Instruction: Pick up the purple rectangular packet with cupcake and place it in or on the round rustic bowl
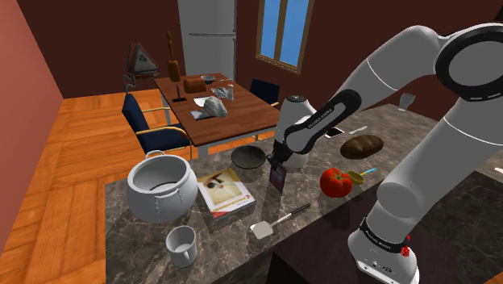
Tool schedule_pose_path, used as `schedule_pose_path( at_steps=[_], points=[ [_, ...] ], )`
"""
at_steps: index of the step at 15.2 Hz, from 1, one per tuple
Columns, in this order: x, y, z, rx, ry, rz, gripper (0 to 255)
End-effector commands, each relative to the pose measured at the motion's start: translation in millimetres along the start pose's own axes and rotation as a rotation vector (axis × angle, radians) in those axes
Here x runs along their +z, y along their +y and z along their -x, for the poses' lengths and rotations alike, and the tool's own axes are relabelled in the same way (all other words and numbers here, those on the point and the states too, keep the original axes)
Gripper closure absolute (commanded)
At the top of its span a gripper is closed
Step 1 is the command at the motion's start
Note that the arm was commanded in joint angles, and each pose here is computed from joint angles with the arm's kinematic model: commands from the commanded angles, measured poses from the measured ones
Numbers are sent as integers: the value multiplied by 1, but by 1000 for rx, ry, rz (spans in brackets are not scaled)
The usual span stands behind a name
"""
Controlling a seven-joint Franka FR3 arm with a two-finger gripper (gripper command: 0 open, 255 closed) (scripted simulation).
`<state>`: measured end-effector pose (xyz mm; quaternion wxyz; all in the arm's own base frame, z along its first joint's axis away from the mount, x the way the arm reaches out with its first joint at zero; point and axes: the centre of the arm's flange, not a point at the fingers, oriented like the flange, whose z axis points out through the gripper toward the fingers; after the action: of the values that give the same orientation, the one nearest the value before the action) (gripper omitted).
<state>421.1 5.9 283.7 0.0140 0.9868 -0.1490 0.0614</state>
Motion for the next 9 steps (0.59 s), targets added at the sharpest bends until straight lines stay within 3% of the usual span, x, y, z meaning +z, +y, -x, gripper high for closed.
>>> schedule_pose_path(
  at_steps=[1, 4, 9],
  points=[
    [0, 0, 0, 0, 0, 0, 255],
    [0, 0, 0, 0, 0, 0, 255],
    [-26, 0, -3, 0, 0, 0, 255]
  ],
)
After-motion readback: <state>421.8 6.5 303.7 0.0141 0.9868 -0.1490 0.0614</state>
